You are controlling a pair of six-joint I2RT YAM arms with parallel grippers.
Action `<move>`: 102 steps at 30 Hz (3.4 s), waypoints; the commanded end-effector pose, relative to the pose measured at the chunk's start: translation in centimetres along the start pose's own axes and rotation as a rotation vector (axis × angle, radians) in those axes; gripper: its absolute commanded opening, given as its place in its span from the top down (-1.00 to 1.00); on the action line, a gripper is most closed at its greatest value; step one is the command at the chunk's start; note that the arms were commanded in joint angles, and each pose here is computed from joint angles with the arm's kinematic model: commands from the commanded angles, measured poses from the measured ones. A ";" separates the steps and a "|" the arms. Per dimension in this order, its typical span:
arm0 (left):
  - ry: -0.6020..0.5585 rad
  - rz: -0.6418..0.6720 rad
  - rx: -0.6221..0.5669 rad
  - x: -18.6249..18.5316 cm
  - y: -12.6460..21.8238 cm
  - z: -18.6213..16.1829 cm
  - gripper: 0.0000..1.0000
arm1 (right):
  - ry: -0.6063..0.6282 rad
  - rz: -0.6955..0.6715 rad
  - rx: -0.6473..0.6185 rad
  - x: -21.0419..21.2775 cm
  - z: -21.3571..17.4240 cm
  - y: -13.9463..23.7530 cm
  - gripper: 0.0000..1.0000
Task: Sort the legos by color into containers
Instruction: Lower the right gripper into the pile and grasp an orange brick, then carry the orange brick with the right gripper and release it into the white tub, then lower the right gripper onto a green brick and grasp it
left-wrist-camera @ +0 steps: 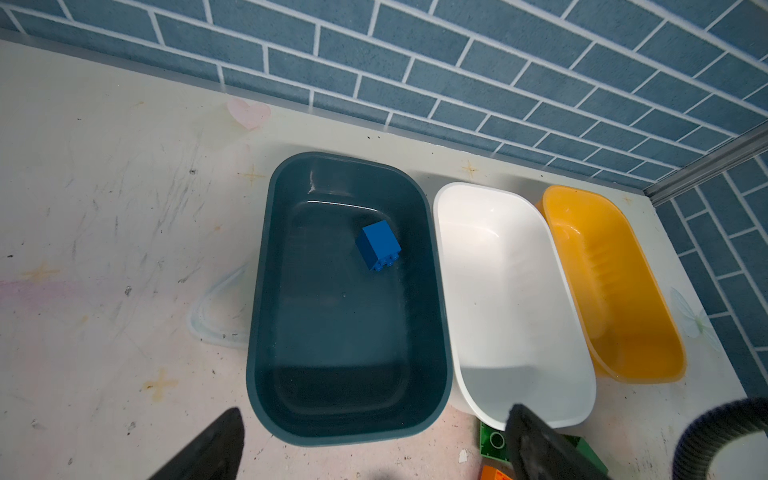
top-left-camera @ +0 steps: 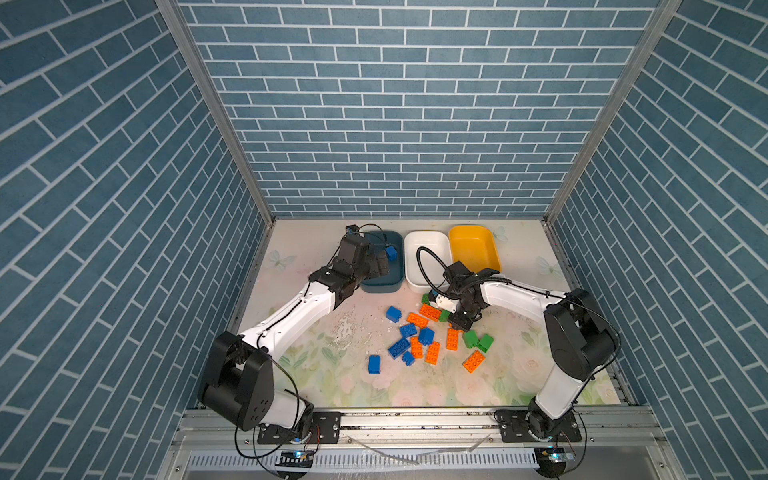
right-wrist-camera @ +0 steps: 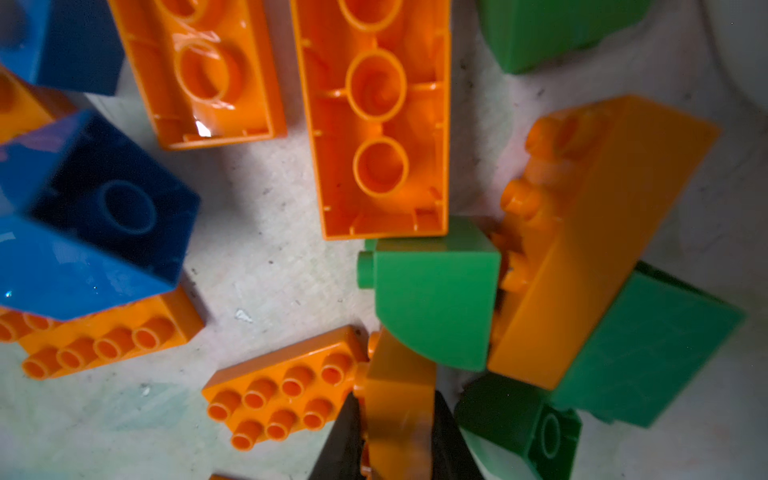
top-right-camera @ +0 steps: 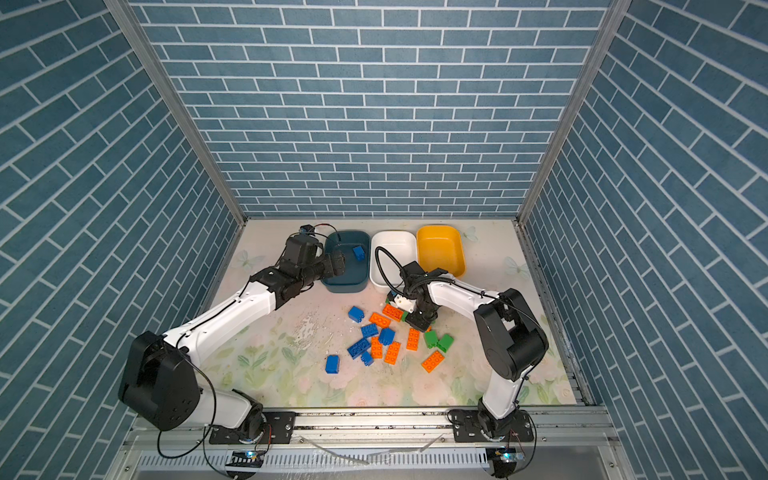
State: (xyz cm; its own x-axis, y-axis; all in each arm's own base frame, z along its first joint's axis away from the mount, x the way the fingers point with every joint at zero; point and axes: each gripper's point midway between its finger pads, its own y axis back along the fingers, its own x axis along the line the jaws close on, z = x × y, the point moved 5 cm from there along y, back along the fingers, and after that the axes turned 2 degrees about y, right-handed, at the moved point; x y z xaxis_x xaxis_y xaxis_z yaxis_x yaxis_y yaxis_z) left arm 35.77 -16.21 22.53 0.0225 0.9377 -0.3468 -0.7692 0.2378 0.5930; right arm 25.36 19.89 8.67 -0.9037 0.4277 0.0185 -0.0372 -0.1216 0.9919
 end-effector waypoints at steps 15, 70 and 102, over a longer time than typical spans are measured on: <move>0.016 0.057 -0.029 1.4 1.3 -0.2 -0.99 | -0.003 -0.044 -0.528 -0.4 5.9 9.1 0.64; 0.051 0.091 0.161 1.8 -1.1 -3.5 -0.99 | -0.954 -0.141 -0.350 -5.6 -2.8 3.6 -0.54; -0.044 0.147 0.117 0.2 -0.5 -3.5 -0.99 | -0.896 -0.151 -0.148 -4.2 -3.0 -1.0 0.16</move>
State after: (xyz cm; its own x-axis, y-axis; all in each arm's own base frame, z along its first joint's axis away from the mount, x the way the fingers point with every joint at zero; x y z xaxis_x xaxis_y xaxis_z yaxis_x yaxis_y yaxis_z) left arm 33.79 -17.12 18.53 -0.0572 0.9620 -0.2670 -0.6599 0.1643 0.7332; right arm 27.77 15.63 7.01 -0.2115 0.9738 0.0831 -0.2358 -0.1333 0.9626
